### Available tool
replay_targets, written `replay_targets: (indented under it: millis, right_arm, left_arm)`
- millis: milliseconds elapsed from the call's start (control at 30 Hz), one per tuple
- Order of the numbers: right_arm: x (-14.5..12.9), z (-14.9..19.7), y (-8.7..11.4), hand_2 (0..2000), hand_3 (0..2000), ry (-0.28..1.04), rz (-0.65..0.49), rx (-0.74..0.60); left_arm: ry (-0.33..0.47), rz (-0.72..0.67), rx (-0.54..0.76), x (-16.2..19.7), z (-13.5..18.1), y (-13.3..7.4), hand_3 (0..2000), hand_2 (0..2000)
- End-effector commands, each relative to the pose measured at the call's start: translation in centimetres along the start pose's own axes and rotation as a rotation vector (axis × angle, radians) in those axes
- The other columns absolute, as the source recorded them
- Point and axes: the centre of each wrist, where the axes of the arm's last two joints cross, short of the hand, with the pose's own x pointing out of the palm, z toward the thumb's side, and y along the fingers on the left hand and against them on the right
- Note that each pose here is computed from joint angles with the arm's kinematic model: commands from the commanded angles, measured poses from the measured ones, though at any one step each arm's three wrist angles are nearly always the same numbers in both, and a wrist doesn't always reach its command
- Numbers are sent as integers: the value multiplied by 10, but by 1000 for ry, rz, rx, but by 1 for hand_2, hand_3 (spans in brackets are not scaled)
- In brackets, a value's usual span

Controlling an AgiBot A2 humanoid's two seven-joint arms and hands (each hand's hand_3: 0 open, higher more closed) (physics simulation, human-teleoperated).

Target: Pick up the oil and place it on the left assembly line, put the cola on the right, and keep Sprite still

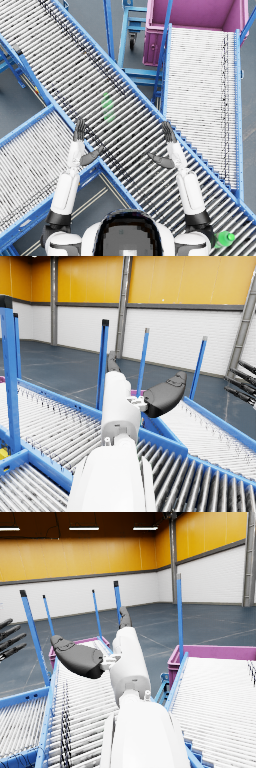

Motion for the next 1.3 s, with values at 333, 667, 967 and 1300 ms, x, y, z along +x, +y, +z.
replay_targets:
  millis: [333, 667, 967, 1300]
  right_arm:
    - [0, 0, 0, 0, 0, 0, 0, 0]
    - [0, 0, 0, 0, 0, 0, 0, 0]
    - [0, 0, 0, 0, 0, 0, 0, 0]
    - [0, 0, 0, 0, 0, 0, 0, 0]
  left_arm:
    - [0, 0, 0, 0, 0, 0, 0, 0]
    - [0, 0, 0, 0, 0, 0, 0, 0]
    - [0, 0, 0, 0, 0, 0, 0, 0]
    - [0, 0, 0, 0, 0, 0, 0, 0]
